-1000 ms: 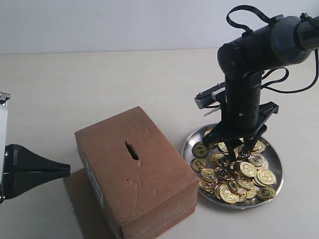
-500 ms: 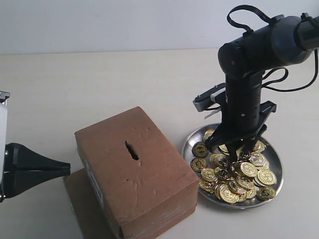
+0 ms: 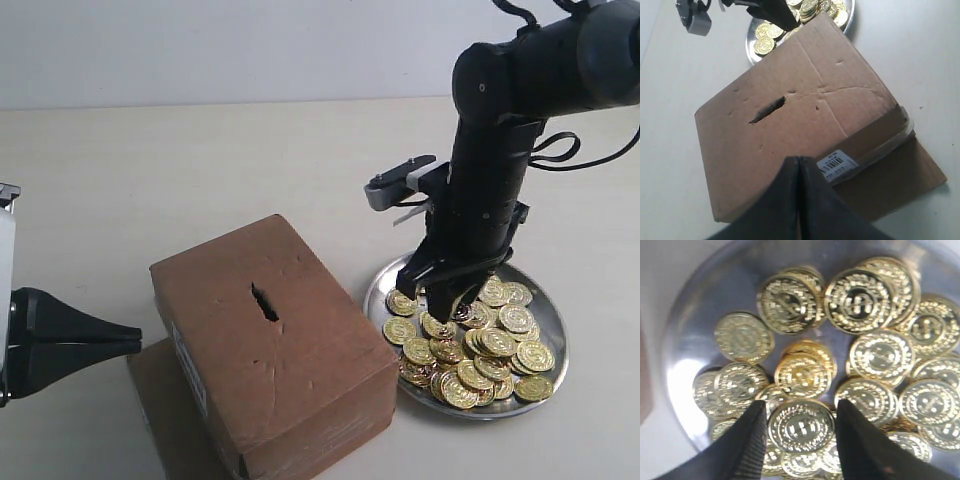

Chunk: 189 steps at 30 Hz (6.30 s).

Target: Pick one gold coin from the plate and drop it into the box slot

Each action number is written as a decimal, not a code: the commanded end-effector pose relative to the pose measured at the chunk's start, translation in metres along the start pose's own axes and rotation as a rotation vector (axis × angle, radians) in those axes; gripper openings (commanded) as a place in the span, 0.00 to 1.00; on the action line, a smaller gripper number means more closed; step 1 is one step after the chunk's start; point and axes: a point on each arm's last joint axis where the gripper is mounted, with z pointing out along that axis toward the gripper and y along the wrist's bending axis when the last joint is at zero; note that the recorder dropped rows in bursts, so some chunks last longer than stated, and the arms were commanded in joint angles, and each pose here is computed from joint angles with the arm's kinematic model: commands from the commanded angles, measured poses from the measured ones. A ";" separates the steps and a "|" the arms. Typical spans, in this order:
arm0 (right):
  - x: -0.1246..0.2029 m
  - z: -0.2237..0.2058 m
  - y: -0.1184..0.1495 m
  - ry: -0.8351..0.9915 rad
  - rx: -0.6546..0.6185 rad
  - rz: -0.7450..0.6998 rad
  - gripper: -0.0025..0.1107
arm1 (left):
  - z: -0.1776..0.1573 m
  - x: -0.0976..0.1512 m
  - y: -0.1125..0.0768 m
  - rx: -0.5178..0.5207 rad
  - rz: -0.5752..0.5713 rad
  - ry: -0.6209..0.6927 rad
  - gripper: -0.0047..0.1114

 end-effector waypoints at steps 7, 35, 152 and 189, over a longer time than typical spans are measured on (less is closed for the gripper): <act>0.013 -0.057 0.049 -0.209 -0.391 -0.342 0.30 | -0.001 -0.017 -0.013 0.059 0.204 -0.076 0.31; 0.099 -0.131 0.166 -0.451 -0.438 -0.782 0.30 | -0.005 -0.053 -0.029 -0.097 0.729 -0.261 0.54; 0.119 -0.130 0.190 -0.424 -0.481 -0.844 0.30 | 0.007 -0.091 -0.049 0.010 0.956 -0.367 0.04; 0.287 -0.230 0.080 -0.990 0.500 -0.083 0.30 | 0.078 -0.068 0.051 0.252 1.083 0.242 0.04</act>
